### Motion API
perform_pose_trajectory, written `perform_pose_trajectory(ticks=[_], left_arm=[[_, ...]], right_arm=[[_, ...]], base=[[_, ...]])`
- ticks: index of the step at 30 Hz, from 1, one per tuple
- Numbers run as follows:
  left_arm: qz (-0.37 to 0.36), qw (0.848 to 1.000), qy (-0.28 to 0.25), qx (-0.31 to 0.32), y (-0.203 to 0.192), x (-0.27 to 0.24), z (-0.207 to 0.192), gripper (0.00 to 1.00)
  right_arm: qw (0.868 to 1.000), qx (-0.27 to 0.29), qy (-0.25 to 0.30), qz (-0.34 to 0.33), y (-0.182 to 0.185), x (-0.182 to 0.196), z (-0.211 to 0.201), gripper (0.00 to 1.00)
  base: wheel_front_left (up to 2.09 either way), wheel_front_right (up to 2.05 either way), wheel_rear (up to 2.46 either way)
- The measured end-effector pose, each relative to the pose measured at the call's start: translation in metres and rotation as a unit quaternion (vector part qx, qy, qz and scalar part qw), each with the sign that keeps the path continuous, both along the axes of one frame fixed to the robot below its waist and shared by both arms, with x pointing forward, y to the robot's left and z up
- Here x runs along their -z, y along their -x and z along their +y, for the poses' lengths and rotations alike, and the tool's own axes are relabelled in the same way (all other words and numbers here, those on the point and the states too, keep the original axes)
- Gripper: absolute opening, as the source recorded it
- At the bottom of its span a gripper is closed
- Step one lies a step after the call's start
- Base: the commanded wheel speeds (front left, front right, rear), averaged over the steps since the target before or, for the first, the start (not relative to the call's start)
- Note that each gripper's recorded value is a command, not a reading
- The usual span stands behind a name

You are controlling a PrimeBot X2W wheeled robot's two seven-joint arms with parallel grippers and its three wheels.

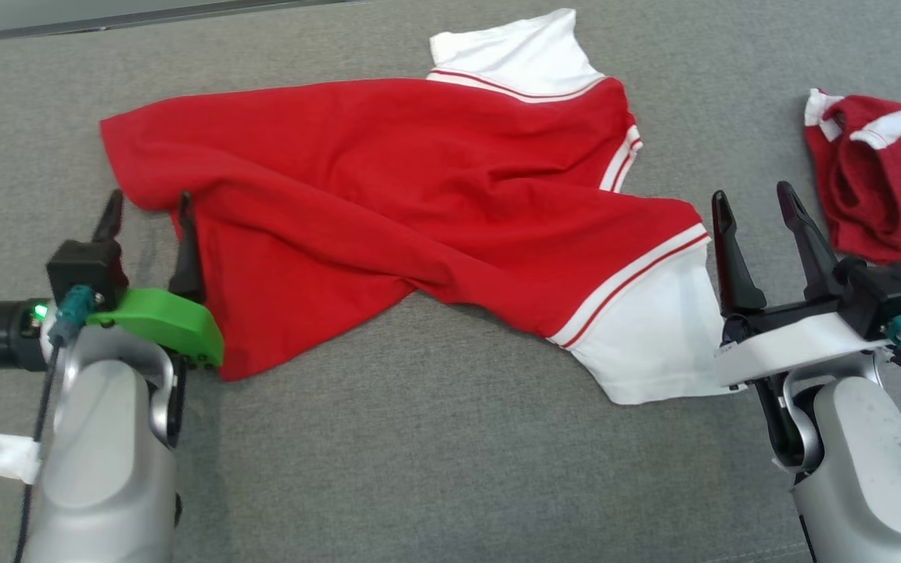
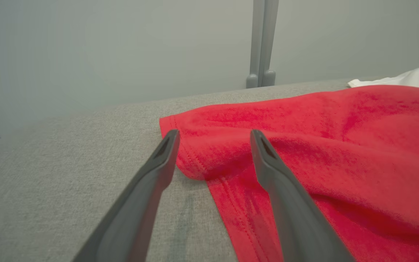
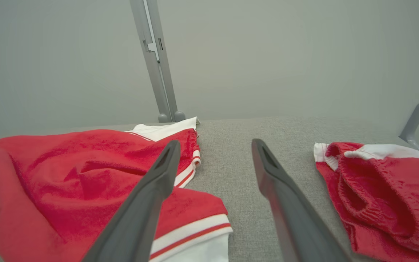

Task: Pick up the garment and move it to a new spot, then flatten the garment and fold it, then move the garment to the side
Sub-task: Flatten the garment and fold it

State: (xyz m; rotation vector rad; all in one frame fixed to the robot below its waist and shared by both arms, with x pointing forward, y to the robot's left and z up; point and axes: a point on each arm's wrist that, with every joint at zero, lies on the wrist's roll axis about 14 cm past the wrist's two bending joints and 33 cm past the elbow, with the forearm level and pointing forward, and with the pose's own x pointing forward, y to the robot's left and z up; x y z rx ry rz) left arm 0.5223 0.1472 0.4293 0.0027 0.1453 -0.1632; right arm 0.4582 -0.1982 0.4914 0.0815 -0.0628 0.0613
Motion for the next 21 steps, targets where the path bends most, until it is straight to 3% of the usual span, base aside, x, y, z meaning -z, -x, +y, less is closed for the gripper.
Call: perform_pose_trajectory(ticks=[11,21], left_arm=[[-0.01,0.999,0.026,-0.02,0.064,-0.011,0.015,1.0],[-0.022,0.993,0.059,-0.101,0.105,-0.023,0.058,1.0]], right_arm=[[0.997,-0.054,0.04,0.037,-0.066,0.018,0.026,1.0],[0.993,-0.076,0.049,0.081,-0.113,0.044,0.054,1.0]], base=[[0.0,0.0,0.0],[0.0,0.0,0.0]])
